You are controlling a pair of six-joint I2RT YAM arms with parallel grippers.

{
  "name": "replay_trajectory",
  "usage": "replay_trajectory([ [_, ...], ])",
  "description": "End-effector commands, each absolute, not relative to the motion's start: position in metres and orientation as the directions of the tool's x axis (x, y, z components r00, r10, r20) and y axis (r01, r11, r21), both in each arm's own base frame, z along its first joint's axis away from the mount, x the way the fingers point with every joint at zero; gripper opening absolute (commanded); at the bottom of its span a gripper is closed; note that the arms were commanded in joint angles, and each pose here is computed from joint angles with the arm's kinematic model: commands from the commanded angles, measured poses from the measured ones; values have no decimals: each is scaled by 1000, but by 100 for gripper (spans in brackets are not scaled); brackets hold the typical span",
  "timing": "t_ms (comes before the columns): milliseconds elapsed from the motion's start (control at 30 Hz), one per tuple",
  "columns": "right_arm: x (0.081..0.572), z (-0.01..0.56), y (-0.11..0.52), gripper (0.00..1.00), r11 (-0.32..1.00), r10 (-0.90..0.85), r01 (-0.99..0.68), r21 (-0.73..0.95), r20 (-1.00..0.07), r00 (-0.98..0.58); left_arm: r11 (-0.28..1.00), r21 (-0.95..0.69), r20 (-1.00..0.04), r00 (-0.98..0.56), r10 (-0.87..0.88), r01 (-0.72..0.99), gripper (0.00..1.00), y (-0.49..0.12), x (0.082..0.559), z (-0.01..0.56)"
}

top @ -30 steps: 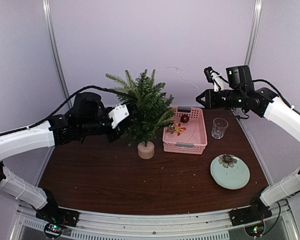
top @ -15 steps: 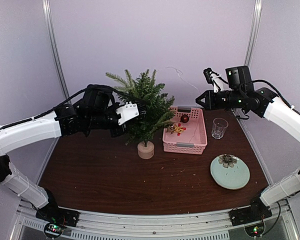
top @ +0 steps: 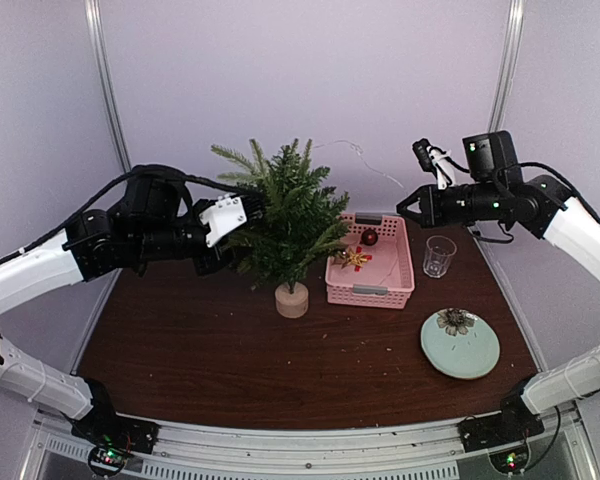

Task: Decorate the small christmas tree

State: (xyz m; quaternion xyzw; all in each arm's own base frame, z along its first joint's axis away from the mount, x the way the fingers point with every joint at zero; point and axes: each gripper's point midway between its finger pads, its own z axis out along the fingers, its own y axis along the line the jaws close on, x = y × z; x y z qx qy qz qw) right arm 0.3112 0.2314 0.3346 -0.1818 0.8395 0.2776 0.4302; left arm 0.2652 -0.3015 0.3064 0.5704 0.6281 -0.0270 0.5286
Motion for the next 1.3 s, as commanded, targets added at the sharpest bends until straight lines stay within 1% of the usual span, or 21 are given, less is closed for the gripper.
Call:
replay_trajectory([
  [0, 298, 351, 233, 0, 758, -57, -553, 345, -810, -584, 365, 541, -718, 190, 670, 758, 60, -294, 255, 303],
  [67, 294, 352, 233, 0, 754, -57, -553, 355, -803, -594, 368, 539, -719, 186, 669, 758, 62, -291, 253, 302],
  [133, 292, 352, 233, 0, 750, -57, -553, 364, -796, -602, 373, 534, -726, 185, 662, 759, 62, -290, 251, 303],
  [233, 289, 356, 233, 0, 744, -57, -556, 369, -795, -604, 381, 517, -742, 179, 646, 767, 57, -290, 248, 305],
  [300, 289, 358, 233, 0, 743, -54, -556, 372, -795, -604, 395, 507, -754, 172, 635, 767, 52, -287, 246, 307],
  [367, 289, 359, 233, 0, 742, -54, -557, 372, -796, -603, 404, 502, -761, 169, 626, 765, 44, -284, 244, 309],
  [500, 289, 359, 234, 0, 741, -56, -560, 371, -797, -602, 424, 493, -781, 171, 601, 760, 22, -280, 240, 314],
  [667, 289, 360, 237, 0, 730, -57, -570, 376, -798, -600, 426, 492, -802, 206, 560, 759, 2, -287, 239, 326],
  [700, 289, 360, 238, 0, 727, -58, -573, 379, -797, -601, 422, 489, -807, 212, 552, 763, 0, -291, 240, 327],
  [900, 283, 364, 244, 0, 695, -59, -591, 409, -787, -614, 415, 486, -816, 228, 531, 769, 0, -308, 249, 331],
  [1000, 275, 366, 250, 0, 666, -67, -608, 433, -777, -626, 372, 475, -820, 247, 517, 798, 0, -322, 247, 327],
  [1100, 267, 363, 258, 0, 641, -75, -617, 456, -763, -642, 354, 478, -818, 261, 512, 804, 0, -331, 250, 324],
  [1267, 255, 349, 281, 0, 604, -94, -626, 493, -736, -671, 302, 493, -807, 300, 508, 816, 0, -349, 248, 321],
])
